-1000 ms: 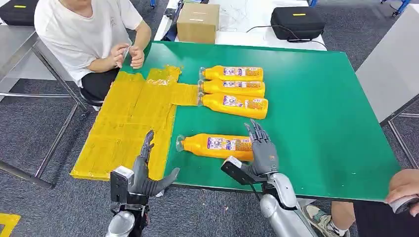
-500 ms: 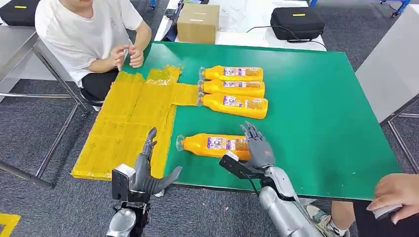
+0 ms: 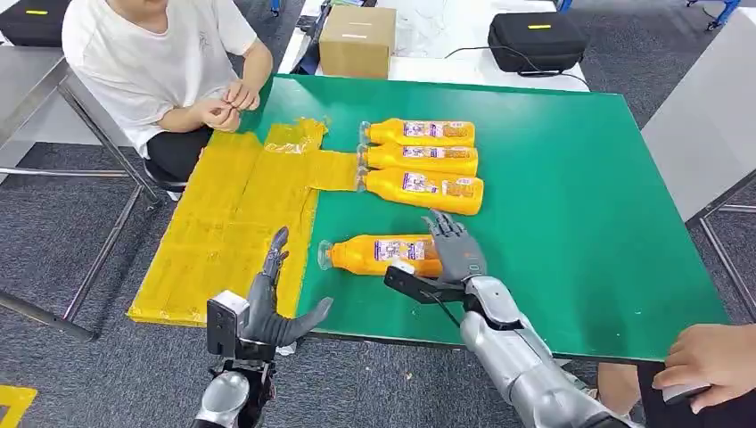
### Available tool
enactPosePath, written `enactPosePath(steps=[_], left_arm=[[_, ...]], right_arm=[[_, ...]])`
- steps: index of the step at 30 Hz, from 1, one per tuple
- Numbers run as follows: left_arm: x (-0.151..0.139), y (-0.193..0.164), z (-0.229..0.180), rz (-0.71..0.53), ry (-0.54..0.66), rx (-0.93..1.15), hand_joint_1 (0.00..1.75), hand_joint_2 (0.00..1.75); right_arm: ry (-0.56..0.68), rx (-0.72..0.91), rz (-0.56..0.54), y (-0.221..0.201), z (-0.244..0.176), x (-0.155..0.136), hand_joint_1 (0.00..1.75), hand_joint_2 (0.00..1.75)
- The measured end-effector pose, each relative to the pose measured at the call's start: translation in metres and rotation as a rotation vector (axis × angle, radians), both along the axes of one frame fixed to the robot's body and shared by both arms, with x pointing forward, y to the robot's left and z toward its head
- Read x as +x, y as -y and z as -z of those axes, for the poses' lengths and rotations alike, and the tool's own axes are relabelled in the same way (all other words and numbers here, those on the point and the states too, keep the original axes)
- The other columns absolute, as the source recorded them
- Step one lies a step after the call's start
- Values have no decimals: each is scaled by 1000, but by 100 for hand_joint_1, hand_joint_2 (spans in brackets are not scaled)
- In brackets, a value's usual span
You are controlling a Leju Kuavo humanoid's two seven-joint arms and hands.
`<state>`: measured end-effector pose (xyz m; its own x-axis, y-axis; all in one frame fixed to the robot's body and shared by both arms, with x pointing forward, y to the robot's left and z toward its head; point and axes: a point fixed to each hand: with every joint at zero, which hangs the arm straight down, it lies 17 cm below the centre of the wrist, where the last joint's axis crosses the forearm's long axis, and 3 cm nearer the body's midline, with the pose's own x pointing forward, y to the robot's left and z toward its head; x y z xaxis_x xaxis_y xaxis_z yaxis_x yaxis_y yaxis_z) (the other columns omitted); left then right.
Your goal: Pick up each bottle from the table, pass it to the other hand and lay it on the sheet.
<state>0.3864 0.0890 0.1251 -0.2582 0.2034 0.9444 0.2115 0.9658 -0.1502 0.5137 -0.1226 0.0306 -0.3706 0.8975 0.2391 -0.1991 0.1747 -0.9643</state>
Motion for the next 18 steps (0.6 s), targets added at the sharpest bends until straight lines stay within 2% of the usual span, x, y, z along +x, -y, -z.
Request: enactPosePath(steps=[5, 6, 7, 8, 18], left_arm=[[2, -2, 2, -10, -6, -2, 0, 175], [3, -3, 2, -12, -6, -3, 0, 175], [3, -3, 2, -14, -6, -3, 0, 175], [4, -3, 3, -14, -7, -2, 0, 175], [10, -6, 8, -26, -9, 6, 0, 175]], right_arm=[[-171, -97, -11, 0, 24, 1, 0, 175], [-187, -111, -11, 1, 24, 3, 19, 175], [-206, -124, -13, 2, 26, 5, 150, 175], [-227, -140, -15, 3, 28, 5, 175, 175], [-335, -233, -26, 8, 33, 8, 175, 175]])
